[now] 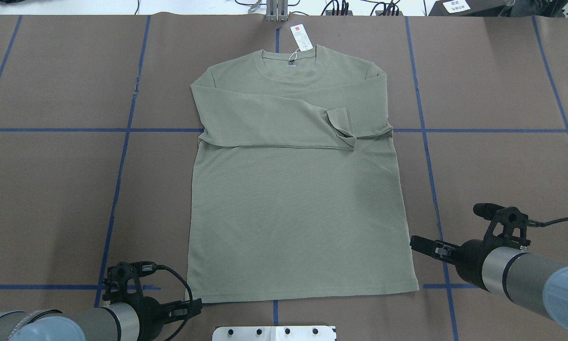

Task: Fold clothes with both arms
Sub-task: 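Move both grippers to the shirt hem corners nearest the robot, then grasp the two hem corners with the left and right grippers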

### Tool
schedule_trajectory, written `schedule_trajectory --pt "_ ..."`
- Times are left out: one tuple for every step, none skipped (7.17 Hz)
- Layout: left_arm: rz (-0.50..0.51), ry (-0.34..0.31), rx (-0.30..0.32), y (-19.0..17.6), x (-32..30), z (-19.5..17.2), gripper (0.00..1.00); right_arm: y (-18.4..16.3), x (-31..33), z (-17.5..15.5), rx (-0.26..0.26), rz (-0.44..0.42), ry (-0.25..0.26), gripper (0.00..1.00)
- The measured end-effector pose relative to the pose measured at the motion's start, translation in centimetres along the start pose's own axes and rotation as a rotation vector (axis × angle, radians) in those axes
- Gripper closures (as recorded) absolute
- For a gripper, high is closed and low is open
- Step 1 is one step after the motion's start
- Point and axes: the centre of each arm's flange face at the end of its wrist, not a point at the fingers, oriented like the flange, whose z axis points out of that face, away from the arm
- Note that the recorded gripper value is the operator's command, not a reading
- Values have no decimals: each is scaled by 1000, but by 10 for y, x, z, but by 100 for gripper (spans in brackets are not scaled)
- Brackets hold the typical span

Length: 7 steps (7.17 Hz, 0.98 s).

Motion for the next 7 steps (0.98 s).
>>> schedule_trajectory --pt "0 -6 0 2 2 6 48 0 0 0 2 0 0 1" --pt "1 -11 0 2 3 10 48 0 0 0 4 0 -1 1" --pt "1 -15 0 2 2 12 48 0 -1 0 6 0 -2 1" --pt "2 -18 0 1 1 12 48 0 -1 0 6 -1 -2 1" --pt "2 -20 1 -1 -1 11 49 0 -1 0 6 -1 -2 1" --pt "4 -23 5 -4 -1 10 50 0 -1 0 6 -1 -3 1" --pt "6 -33 10 -7 -1 10 52 0 -1 0 6 -1 -3 1"
